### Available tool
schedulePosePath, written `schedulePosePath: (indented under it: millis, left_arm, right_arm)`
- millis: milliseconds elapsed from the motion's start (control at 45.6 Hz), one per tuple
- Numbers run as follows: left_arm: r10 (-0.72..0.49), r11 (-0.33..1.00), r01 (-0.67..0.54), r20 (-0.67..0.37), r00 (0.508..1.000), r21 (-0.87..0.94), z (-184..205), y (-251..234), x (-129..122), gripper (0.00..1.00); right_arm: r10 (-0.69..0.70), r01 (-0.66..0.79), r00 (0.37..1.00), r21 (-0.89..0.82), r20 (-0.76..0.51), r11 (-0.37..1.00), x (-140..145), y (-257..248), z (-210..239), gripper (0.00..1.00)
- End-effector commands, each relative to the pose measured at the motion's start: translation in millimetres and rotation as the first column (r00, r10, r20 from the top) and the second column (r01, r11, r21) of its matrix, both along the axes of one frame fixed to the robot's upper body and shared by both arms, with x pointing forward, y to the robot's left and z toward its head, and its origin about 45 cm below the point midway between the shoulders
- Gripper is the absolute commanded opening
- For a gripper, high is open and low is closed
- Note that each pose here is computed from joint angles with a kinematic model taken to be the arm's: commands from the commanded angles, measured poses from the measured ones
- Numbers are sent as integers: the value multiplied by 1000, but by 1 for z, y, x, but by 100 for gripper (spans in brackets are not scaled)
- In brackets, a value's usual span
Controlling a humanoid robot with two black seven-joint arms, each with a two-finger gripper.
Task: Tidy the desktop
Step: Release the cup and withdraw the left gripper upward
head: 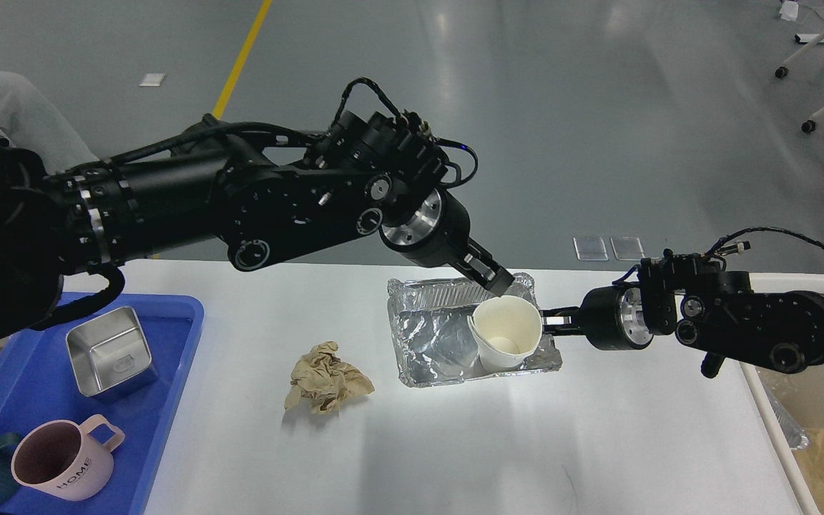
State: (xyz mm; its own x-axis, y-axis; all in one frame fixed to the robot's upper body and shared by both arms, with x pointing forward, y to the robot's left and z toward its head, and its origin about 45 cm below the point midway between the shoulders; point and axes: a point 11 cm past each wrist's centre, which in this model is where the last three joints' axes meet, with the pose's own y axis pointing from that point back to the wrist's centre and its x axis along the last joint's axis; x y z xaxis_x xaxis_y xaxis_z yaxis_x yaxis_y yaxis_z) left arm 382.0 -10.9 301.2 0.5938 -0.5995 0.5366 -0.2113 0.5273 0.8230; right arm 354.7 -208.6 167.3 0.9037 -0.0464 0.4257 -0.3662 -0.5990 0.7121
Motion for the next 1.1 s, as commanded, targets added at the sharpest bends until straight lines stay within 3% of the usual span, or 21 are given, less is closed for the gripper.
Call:
schedulePosePath:
  millis: [0, 132, 197, 373, 527, 614, 921, 1075]
  left_arm:
    - [83, 996, -82, 32, 996, -43, 24, 30, 24, 63]
    - [175, 982, -169, 65, 982, -81, 47, 70, 45, 63]
    - [268, 961, -261, 82, 960, -88, 52, 115, 61, 62]
    - [429, 903, -424, 100, 898, -64, 11, 211, 67, 60]
    - [359, 919, -386, 231, 904, 83, -33, 276, 34, 57]
    - [342, 921, -376, 249, 906, 102, -40, 301, 8, 57]
    - [413, 900, -433, 215, 885, 55, -2, 368, -56, 57]
    - [473, 879, -476, 177, 863, -23, 25, 397, -75, 59]
  right_arm:
    - [0, 0, 1000, 0, 0, 1000, 0, 0, 0, 0]
    - [-2, 2, 1000, -1, -1, 1000, 0, -1, -1, 0]
    - [-4, 4, 1000, -1, -3, 1000, -1, -2, -2, 0]
    - [-7, 7, 1000, -2, -8, 1000, -2, -3, -4, 0]
    - [-9, 9, 1000, 0, -8, 1000, -3, -3, -5, 0]
    - [-9, 9, 1000, 0, -8, 1000, -3, -3, -5, 0]
    - [-5, 5, 1000, 6, -8, 1000, -3, 0, -5, 0]
    - [-5, 5, 1000, 8, -11, 1000, -4, 0, -6, 0]
